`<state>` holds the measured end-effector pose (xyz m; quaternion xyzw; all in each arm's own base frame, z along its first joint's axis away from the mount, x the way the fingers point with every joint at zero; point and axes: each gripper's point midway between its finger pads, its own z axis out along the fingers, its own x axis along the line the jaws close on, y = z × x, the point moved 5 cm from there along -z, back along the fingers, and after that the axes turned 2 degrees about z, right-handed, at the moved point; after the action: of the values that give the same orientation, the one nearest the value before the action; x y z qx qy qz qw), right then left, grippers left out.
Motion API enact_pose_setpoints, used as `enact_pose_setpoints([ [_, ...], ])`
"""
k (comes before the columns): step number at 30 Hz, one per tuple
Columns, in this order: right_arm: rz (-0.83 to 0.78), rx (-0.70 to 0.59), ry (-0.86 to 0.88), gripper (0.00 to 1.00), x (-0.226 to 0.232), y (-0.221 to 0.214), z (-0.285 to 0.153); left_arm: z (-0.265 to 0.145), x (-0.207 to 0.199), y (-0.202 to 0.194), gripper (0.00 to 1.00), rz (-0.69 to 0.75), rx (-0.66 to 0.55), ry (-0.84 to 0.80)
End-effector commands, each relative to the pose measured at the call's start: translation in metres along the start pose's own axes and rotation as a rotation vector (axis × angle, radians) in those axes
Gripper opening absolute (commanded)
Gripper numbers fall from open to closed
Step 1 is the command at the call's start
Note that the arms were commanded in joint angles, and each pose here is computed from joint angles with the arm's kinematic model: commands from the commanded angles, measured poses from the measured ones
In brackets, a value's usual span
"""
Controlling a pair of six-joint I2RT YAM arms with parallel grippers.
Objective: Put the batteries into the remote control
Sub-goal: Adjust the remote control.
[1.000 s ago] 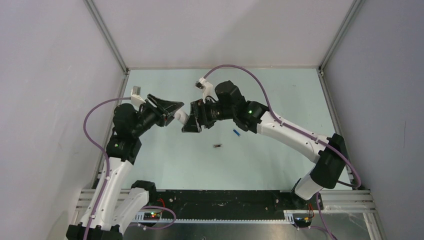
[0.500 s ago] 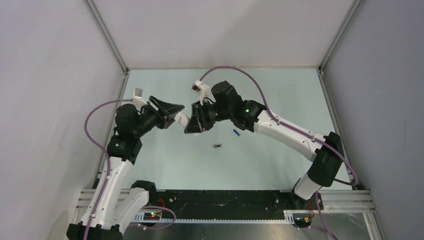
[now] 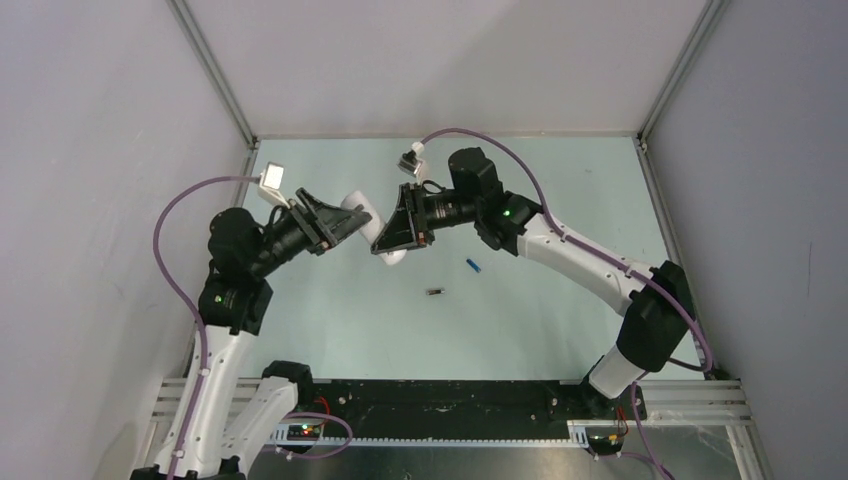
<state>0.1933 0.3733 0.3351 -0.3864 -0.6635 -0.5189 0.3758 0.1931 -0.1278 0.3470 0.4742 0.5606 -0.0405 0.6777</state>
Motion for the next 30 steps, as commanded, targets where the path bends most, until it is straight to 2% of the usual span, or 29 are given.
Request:
enact_pose_setpoints([
  [1, -0.003, 0.063, 0.185, 0.20, 0.043, -0.007, -0.008, -0.008, -0.033, -0.002, 0.68, 0.093, 0.105, -0.174],
  [8, -0.004, 0.087, 0.292, 0.20, 0.070, -0.016, -0.015, -0.007, -0.040, -0.003, 0.77, 0.017, 0.157, -0.199],
  [14, 0.005, 0.109, 0.356, 0.20, 0.078, -0.018, -0.021, -0.014, -0.053, 0.000, 0.68, 0.016, 0.169, -0.237],
  [18, 0.002, 0.116, 0.356, 0.20, 0.069, -0.015, -0.028, -0.014, -0.046, -0.002, 0.62, 0.025, 0.170, -0.227],
  [30, -0.022, 0.202, 0.407, 0.22, 0.047, -0.018, -0.042, -0.010, -0.040, 0.006, 0.61, 0.006, 0.187, -0.219],
])
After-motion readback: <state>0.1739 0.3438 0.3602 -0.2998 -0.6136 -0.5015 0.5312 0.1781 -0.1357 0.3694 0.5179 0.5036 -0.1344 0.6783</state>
